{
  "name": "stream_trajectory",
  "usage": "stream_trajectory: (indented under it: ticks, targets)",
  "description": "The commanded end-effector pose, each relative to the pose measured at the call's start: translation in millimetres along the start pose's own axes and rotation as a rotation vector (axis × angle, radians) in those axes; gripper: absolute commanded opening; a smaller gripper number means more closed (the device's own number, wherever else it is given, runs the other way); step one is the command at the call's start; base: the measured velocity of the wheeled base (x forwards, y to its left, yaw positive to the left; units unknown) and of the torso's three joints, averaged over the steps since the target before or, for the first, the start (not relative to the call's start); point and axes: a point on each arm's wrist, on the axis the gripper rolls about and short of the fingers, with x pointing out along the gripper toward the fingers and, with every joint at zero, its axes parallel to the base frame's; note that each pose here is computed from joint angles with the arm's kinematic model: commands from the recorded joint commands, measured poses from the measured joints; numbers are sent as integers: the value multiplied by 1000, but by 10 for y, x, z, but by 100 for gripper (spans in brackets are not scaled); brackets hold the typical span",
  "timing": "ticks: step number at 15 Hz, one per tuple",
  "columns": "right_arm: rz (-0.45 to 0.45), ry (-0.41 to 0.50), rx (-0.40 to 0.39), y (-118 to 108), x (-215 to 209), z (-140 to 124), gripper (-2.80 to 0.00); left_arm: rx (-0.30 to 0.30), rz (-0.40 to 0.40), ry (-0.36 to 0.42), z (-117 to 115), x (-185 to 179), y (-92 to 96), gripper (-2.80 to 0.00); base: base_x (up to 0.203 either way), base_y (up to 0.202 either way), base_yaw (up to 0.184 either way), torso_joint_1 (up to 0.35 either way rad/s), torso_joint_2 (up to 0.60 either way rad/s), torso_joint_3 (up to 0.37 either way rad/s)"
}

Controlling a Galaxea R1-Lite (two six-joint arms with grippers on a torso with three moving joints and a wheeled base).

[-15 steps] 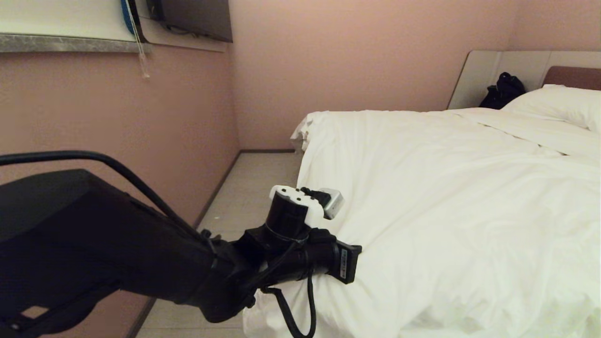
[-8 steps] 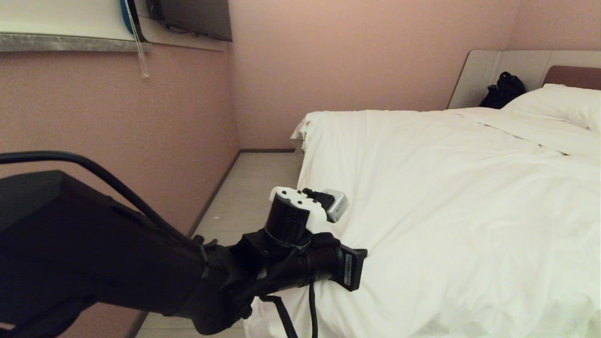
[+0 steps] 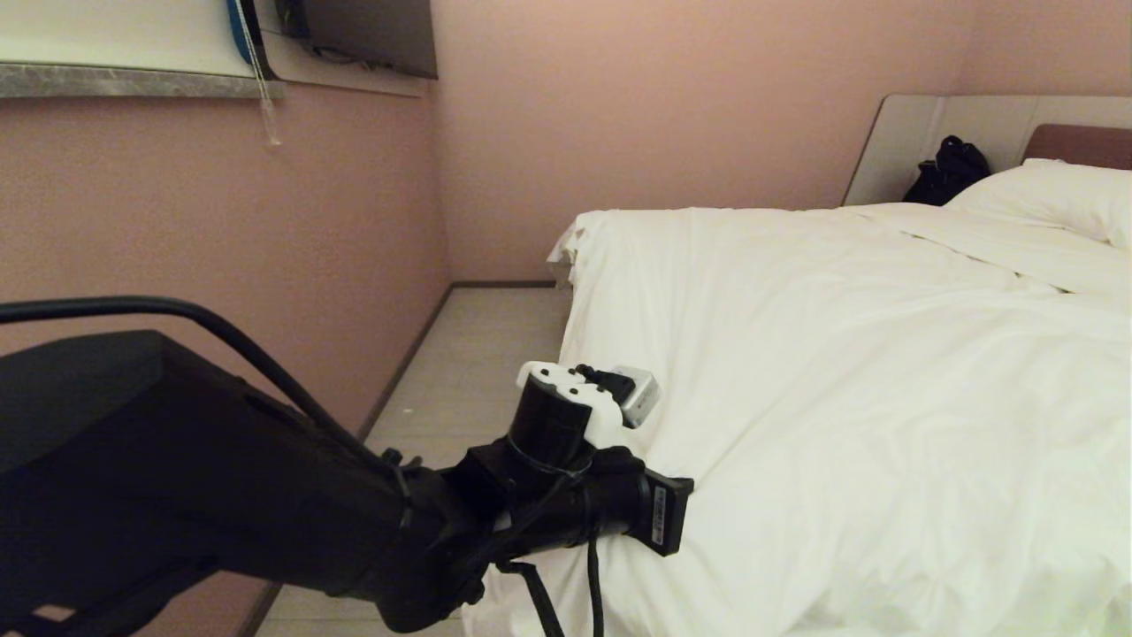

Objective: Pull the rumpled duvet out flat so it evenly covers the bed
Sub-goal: Flatten the corners of the folded blanket

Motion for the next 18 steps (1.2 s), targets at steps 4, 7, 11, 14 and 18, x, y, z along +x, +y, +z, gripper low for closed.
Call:
stream_trajectory:
  ticks: [4, 7, 11, 14, 18]
  targets:
    - [0, 0, 0, 0, 0, 0, -280, -18, 67, -53, 121, 7, 146, 0, 0, 0, 0, 0, 0, 0]
    - [0, 0, 0, 0, 0, 0, -280, -44, 143, -81, 182, -5, 387, 0, 0, 0, 0, 0, 0, 0]
    - [1, 0, 0, 0, 0, 0, -280, -78, 220, -113, 250, -107, 624, 0, 0, 0, 0, 0, 0, 0]
    - [1, 0, 0, 0, 0, 0, -280, -124, 218, -122, 260, -330, 539, 0, 0, 0, 0, 0, 0, 0]
    - [0, 0, 0, 0, 0, 0, -280, -171, 219, -64, 29, -644, 404, 0, 0, 0, 0, 0, 0, 0]
